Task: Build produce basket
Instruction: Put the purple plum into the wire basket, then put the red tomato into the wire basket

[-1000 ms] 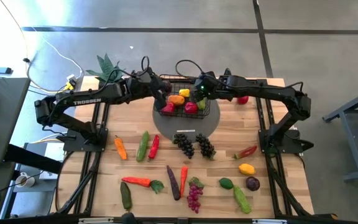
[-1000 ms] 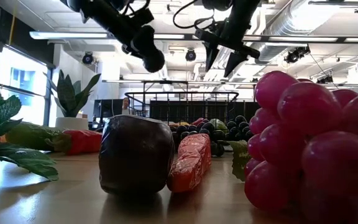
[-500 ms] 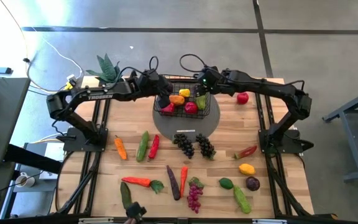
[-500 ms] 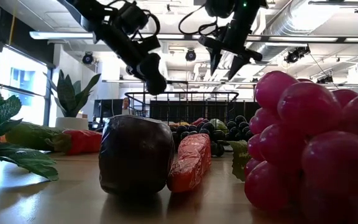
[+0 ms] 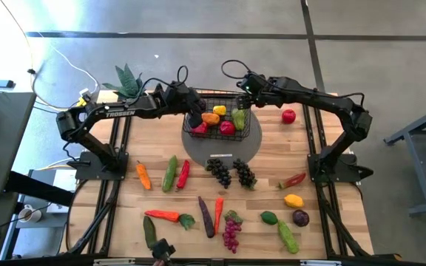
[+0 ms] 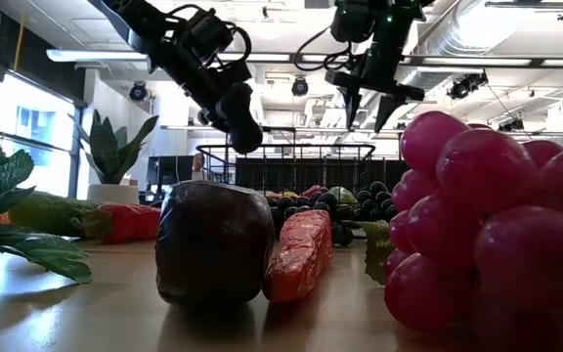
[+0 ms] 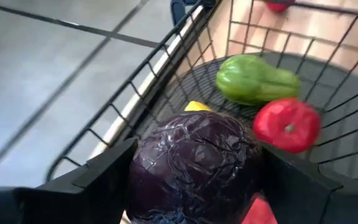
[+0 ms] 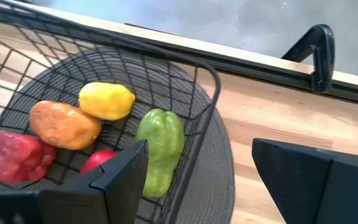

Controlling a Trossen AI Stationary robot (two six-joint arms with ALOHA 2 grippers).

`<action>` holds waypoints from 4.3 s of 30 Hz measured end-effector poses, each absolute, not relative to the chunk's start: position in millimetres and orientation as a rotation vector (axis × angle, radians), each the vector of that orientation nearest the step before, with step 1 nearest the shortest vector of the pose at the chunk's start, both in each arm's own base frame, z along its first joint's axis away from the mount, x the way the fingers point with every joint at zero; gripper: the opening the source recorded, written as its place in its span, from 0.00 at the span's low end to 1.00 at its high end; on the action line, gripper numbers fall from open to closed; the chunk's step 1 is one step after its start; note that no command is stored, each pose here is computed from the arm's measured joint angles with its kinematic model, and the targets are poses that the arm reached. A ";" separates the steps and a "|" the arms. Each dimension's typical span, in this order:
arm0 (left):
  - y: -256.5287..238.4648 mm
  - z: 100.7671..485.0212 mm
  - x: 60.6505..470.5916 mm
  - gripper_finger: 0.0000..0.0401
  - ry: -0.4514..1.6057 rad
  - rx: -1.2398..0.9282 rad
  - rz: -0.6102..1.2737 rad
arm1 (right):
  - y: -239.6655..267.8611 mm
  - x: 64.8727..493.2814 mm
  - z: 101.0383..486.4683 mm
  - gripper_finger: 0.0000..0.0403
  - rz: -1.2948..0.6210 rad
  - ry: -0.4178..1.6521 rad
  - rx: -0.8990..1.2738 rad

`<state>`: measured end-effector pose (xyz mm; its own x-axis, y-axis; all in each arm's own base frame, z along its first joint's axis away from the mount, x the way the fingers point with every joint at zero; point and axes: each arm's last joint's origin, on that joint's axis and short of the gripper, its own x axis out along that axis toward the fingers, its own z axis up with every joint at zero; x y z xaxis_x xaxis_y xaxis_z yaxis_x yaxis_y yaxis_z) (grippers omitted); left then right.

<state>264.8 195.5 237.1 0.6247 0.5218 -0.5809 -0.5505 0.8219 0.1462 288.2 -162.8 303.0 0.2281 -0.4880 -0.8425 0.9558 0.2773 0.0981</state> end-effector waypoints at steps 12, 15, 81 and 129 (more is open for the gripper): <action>200.8 239.4 262.7 0.75 0.577 -0.145 0.513 | -179.5 277.7 302.7 0.67 -1.161 0.798 0.738; 203.5 241.7 262.7 0.75 0.563 -0.113 0.587 | -179.4 277.8 302.7 0.67 -1.160 0.798 0.739; 217.9 214.0 261.6 0.95 0.636 -0.264 0.743 | -178.9 278.8 303.0 0.67 -1.161 0.786 0.745; 136.3 310.5 210.4 0.99 0.545 -0.174 0.724 | -206.1 266.5 306.6 0.67 -1.167 0.792 0.592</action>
<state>210.4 136.3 310.5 0.6176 0.5816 -0.5295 -0.6699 0.7417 0.0333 266.5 -206.1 306.6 0.1846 -0.5698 -0.8007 0.9545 0.2982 0.0078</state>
